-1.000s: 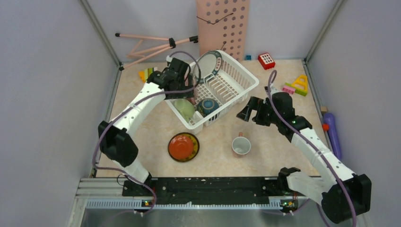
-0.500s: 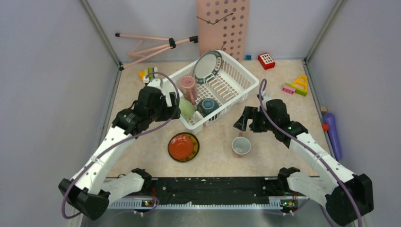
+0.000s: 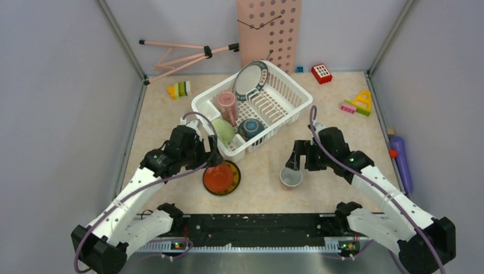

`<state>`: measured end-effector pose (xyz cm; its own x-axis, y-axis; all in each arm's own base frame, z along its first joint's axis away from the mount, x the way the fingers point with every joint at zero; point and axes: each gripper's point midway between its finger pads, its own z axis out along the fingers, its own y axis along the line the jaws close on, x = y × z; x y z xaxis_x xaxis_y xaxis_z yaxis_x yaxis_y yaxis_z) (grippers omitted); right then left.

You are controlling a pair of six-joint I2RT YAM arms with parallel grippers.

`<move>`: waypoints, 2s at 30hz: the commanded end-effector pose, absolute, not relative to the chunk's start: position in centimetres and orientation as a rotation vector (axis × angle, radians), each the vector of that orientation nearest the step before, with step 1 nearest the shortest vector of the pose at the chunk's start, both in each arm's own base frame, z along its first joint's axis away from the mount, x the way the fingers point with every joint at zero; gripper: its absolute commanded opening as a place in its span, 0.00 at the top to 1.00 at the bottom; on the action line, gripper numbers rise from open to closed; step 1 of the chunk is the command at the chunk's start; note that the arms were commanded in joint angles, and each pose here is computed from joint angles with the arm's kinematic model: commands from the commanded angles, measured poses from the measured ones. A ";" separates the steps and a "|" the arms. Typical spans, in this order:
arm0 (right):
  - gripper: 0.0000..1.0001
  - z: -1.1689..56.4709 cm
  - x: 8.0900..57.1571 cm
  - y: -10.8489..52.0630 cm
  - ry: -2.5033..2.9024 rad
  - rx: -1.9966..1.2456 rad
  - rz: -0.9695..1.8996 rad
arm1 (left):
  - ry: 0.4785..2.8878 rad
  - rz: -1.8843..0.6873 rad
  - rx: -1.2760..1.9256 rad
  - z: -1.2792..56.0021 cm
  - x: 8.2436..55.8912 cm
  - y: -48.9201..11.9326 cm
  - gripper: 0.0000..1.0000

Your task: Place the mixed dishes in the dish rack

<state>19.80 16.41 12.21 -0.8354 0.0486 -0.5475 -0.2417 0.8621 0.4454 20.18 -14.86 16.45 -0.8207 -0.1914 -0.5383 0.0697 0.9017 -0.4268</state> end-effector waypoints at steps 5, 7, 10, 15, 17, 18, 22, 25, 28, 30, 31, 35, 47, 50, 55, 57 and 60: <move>0.09 12.7 19.2 15.4 2.454 0.032 0.614 | 2.391 -0.869 -0.117 16.3 21.4 -18.9 0.08; 0.08 12.5 19.5 14.7 2.430 0.111 0.576 | 2.393 -0.900 -0.132 15.8 21.6 -19.4 0.08; 0.08 13.5 20.8 14.4 2.345 0.163 0.568 | 2.376 -0.924 -0.151 15.6 22.2 -19.9 0.08; 0.08 14.9 21.9 16.2 2.307 0.102 0.649 | 2.391 -0.858 -0.308 14.7 23.3 -18.7 0.06; 0.08 14.9 22.2 16.3 2.320 0.095 0.633 | 2.449 -0.737 -0.453 13.1 23.3 -16.6 0.06; 0.08 14.8 22.3 16.2 2.325 0.097 0.620 | 2.477 -0.705 -0.482 12.7 23.0 -15.9 0.06; 0.08 14.6 22.8 16.2 2.310 0.095 0.613 | 2.536 -0.554 -0.548 11.5 20.9 -13.2 0.09; 0.07 14.4 23.4 16.0 2.293 0.130 0.592 | 2.561 -0.484 -0.613 9.8 19.5 -11.9 0.16; 0.07 14.4 23.7 16.6 2.294 0.116 0.618 | 2.586 -0.408 -0.677 8.3 18.5 -10.8 0.13; 0.07 14.5 23.6 17.0 2.296 0.100 0.639 | 2.599 -0.368 -0.702 7.7 18.0 -10.3 0.08; 0.06 14.5 23.6 17.1 2.297 0.093 0.647 | 2.601 -0.335 -0.726 7.3 17.9 -9.9 0.05; 0.06 14.7 23.6 17.1 2.290 0.089 0.646 | 2.650 -0.300 -0.769 6.2 17.0 -9.7 0.02; 0.06 14.7 23.4 17.4 2.277 0.065 0.677 | 2.671 -0.621 -0.783 1.8 17.0 -13.8 0.19; 0.06 15.0 23.3 17.5 2.268 0.058 0.692 | 2.653 -0.616 -0.782 1.4 17.3 -13.7 0.51; 0.06 15.4 22.9 18.3 2.258 0.015 0.751 | 2.636 -0.558 -0.710 1.9 17.5 -12.8 1.00; 0.06 15.5 23.0 18.6 2.254 0.000 0.762 | 2.653 -0.576 -0.645 2.6 17.3 -13.0 1.00; 0.06 15.7 22.9 19.3 2.257 -0.033 0.800 | 2.689 -0.682 -0.505 3.9 16.6 -14.4 1.00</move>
